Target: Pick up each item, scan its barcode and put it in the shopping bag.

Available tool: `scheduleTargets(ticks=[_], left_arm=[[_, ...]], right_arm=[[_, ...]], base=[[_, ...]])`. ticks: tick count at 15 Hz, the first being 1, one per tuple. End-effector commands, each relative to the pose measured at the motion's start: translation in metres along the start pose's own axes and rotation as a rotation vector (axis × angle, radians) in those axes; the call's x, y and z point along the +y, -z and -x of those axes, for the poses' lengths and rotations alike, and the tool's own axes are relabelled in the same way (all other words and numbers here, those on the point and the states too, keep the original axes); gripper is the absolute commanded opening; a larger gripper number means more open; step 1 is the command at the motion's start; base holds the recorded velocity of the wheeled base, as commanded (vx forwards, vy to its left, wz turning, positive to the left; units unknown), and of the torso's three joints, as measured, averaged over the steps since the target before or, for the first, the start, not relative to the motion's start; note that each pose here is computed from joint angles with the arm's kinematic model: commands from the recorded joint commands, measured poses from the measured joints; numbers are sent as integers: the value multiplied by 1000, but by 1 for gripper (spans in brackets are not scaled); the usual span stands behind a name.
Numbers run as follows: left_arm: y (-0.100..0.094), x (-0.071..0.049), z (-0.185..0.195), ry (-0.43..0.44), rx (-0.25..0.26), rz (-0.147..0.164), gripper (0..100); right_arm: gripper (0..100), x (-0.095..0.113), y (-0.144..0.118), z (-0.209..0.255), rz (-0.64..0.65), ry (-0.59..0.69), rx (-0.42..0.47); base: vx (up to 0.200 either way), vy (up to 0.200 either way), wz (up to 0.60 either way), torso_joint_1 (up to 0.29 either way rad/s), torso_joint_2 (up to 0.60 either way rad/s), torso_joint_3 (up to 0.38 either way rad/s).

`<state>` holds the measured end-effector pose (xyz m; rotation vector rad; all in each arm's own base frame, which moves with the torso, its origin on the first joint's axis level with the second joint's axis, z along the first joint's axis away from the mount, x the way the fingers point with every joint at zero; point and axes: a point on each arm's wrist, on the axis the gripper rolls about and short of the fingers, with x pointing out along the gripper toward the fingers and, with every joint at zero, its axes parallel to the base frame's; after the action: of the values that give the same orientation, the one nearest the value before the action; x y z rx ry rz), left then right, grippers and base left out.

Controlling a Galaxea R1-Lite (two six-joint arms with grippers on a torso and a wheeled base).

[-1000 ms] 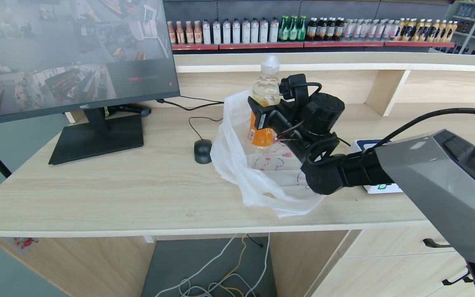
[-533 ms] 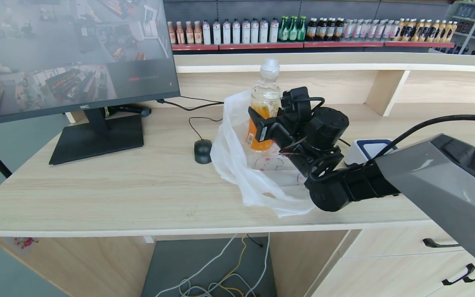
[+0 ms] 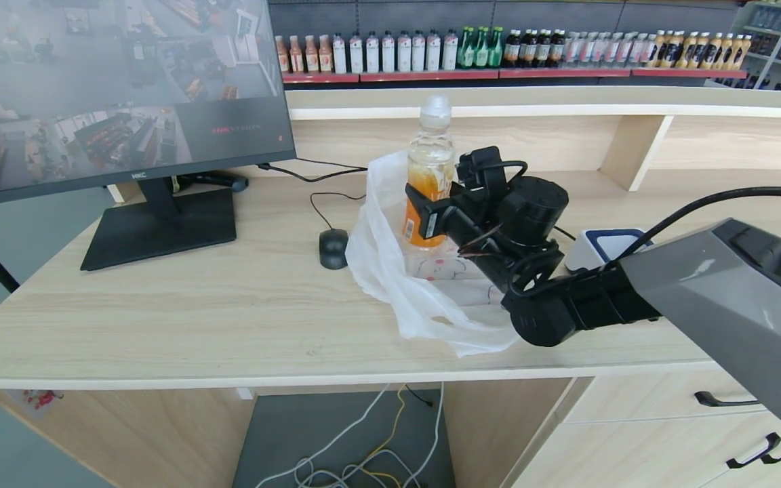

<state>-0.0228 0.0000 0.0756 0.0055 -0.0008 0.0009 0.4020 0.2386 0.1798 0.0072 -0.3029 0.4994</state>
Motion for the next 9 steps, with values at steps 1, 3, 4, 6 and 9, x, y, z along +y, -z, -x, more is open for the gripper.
scheduleTargets(ticks=[1, 3, 4, 6, 9], left_arm=[[0, 0, 0, -1, -1, 1, 100], [0, 0, 0, -1, -1, 1, 100], [0, 0, 0, -1, -1, 1, 100], [0, 0, 0, -1, -1, 1, 100], [0, 0, 0, -1, -1, -1, 100]], right_arm=[[0, 0, 0, -1, -1, 0, 10], [0, 0, 0, -1, -2, -2, 19], [0, 0, 0, -1, -2, -1, 20], [0, 0, 1, -1, -2, -1, 23], [100, 0, -2, -1, 2, -1, 17]], base=[[0, 0, 0, 0, 0, 0], [0, 0, 0, 0, 0, 0], [0, 0, 0, 0, 0, 0], [0, 0, 0, 0, 0, 0], [0, 0, 0, 0, 0, 0]])
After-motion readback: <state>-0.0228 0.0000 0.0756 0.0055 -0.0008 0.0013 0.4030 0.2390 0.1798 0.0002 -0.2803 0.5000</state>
